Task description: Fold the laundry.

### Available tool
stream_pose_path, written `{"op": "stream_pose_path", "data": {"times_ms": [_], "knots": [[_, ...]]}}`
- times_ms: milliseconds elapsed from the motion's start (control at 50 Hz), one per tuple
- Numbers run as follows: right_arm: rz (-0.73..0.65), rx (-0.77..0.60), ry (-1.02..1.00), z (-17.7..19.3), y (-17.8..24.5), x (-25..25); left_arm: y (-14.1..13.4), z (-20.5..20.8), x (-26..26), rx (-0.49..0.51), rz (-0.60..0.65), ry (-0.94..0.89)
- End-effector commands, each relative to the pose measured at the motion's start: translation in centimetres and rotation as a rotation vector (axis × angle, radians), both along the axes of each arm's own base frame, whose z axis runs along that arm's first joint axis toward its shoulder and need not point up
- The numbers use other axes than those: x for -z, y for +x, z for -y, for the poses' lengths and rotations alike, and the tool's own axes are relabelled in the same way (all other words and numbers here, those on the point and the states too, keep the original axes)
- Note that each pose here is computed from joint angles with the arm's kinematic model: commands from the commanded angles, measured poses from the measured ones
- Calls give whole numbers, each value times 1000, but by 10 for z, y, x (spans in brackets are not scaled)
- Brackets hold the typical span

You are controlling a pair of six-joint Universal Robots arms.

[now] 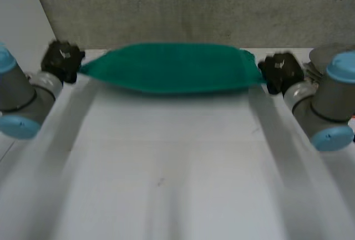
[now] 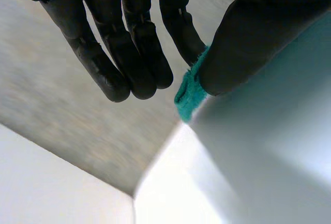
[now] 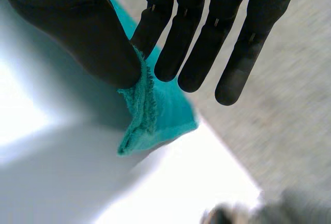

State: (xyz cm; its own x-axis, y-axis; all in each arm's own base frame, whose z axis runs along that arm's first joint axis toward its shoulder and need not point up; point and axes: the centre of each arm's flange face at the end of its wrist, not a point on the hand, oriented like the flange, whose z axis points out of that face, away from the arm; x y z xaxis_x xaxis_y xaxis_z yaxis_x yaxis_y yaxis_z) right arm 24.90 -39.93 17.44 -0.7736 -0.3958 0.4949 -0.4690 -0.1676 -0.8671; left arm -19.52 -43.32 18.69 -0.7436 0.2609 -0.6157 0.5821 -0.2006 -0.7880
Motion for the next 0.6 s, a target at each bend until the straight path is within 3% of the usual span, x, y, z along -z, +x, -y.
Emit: {"op": "stream_pose_path", "data": {"times_ms": [20,240,280,440,600], "knots": [[-229,-6,265,-43,-26,26,23,-51,33,-1,256,195],[-559,-53,627,-146,-74,-24,50,-172,25,79,458,628],[-582,-64,621,-149,-77,-27,51,-181,22,90,467,665],[-540,-52,467,-121,-62,-19,34,-160,2,121,459,584],[-414,54,284,-61,-47,-5,1,-103,-13,58,309,451]]}}
